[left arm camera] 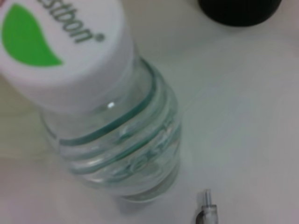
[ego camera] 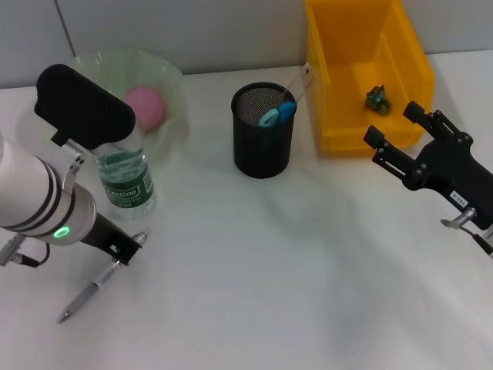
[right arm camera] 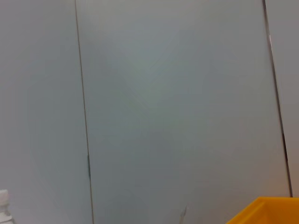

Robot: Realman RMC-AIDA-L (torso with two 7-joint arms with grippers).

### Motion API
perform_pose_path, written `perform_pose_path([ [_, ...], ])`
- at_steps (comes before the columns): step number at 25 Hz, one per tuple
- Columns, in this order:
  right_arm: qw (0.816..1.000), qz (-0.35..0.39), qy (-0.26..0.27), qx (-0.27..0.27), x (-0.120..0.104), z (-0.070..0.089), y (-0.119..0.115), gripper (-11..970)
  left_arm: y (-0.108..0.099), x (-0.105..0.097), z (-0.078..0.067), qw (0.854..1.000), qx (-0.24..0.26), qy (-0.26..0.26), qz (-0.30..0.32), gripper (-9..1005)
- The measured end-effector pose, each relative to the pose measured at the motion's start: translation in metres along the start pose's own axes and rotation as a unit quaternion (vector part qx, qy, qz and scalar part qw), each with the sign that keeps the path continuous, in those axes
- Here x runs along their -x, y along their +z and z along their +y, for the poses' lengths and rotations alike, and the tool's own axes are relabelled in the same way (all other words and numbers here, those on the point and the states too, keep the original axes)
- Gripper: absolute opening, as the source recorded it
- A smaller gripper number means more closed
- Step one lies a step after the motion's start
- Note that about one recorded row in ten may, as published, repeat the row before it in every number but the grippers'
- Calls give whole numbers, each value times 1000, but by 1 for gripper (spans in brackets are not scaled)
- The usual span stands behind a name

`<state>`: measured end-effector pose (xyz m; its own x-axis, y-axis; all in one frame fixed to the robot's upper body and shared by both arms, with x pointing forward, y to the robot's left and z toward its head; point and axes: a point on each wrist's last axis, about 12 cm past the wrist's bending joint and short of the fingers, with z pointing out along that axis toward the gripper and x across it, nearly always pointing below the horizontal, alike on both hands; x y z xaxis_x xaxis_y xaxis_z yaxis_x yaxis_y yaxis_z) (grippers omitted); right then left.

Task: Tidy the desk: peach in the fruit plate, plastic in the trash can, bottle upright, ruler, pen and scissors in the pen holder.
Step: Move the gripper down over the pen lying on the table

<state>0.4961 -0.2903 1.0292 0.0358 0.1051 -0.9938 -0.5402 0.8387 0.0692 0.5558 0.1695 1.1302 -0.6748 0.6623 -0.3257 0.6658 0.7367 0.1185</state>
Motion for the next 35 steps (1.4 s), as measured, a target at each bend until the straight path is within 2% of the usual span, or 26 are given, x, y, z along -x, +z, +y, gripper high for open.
perform_pose_path([
  [11,1000,-3,1,3,1,1,2,820,3,1,-3,1000,1,10,5,215],
  [16,1000,-2,1,3,1,1,2,820,8,1,-1,1000,0,9,15,353],
  [35,1000,-2,0,3,1,0,4,819,15,6,1,1000,-1,17,22,338],
])
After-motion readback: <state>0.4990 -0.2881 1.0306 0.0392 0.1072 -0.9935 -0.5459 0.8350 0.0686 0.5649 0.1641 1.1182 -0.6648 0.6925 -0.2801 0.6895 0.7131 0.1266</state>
